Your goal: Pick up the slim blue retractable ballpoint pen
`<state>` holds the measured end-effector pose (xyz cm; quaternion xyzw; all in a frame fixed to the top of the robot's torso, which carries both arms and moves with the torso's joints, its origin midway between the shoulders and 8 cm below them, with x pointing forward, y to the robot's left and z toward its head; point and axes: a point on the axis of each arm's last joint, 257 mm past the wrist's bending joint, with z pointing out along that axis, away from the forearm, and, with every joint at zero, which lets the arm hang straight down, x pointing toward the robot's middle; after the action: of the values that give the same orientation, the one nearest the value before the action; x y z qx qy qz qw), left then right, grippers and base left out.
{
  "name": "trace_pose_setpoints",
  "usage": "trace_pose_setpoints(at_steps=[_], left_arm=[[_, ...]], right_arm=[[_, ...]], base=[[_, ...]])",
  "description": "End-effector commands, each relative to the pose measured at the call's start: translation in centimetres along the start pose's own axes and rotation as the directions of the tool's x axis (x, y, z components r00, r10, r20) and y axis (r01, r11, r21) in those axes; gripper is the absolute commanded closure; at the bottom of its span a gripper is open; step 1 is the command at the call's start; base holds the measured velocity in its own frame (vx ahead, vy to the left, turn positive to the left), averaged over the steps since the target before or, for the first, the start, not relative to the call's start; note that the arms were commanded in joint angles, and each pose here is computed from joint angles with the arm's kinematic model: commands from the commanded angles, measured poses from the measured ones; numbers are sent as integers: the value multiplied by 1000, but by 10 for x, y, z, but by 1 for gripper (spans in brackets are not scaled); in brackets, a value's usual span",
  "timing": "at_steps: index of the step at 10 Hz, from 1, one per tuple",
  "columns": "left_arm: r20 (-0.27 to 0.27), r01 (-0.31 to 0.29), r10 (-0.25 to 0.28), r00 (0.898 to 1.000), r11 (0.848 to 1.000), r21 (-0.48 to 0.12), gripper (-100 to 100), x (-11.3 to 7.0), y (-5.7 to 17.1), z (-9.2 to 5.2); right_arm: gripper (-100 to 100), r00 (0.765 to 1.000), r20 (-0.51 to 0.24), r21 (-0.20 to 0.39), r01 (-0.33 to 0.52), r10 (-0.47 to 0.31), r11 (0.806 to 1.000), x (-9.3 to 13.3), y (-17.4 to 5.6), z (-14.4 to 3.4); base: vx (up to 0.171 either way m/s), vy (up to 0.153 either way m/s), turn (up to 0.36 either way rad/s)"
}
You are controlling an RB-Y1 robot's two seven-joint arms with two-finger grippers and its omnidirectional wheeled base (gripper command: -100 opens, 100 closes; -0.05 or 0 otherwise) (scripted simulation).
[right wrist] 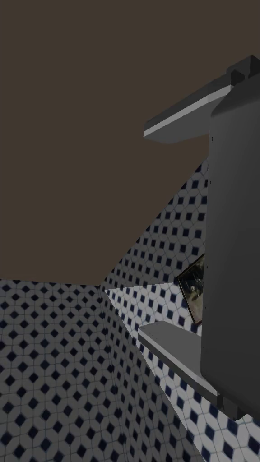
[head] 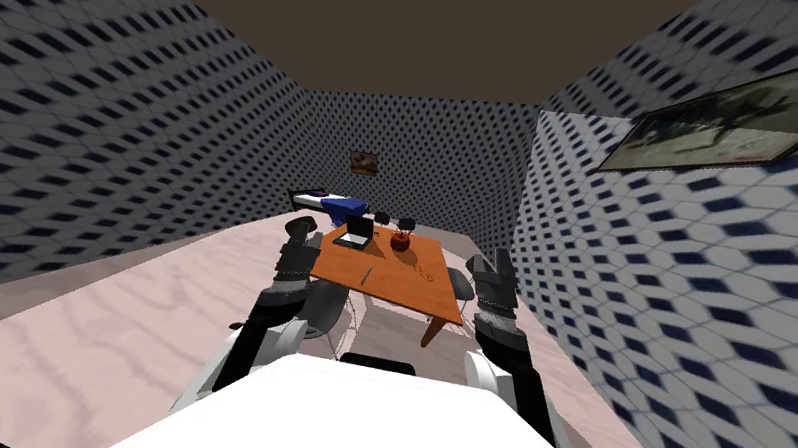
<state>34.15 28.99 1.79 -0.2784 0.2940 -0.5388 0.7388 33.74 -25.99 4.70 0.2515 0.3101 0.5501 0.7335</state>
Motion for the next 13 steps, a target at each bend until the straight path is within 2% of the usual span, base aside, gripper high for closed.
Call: trace_pose_setpoints(at_steps=[1, 4, 6, 7, 9, 10, 11, 12, 13], left_arm=[[-37, 22, -23, 999, 999, -33, -100, 3, 13, -1], [-68, 88, -97, 993, 988, -125, -100, 3, 46, -6], [-65, 145, -163, 984, 966, -215, -100, 0, 77, -13], [-64, 153, -170, 983, 964, -215, -100, 0, 77, -13], [-34, 220, -243, 969, 921, -320, -100, -5, 115, -24], [-30, 231, -254, 967, 918, -321, -100, -5, 115, -24], [-3, 269, -292, 956, 887, -376, -100, -9, 136, -31], [-1, 274, -296, 955, 885, -376, -100, -9, 136, -31], [34, 315, -333, 942, 848, -426, -100, -14, 156, -39]], right_arm=[[0, 1000, 0, 0, 0, 0, 1000, 0, 0, 0], [0, 1000, 0, 0, 0, 0, 1000, 0, 0, 0], [0, 1000, 0, 0, 0, 0, 1000, 0, 0, 0], [0, 1000, 0, 0, 0, 0, 1000, 0, 0, 0], [0, 1000, 0, 0, 0, 0, 1000, 0, 0, 0], [0, 1000, 0, 0, 0, 0, 1000, 0, 0, 0], [0, 1000, 0, 0, 0, 0, 1000, 0, 0, 0], [0, 1000, 0, 0, 0, 0, 1000, 0, 0, 0], [0, 1000, 0, 0, 0, 0, 1000, 0, 0, 0]], base=[[4, 0, -142], [8, 9, -148], [11, 8, -214], [7, 10, -54], [11, 8, -188], [11, 13, -127], [10, 5, -215], [6, 9, -83], [8, 7, -195]])
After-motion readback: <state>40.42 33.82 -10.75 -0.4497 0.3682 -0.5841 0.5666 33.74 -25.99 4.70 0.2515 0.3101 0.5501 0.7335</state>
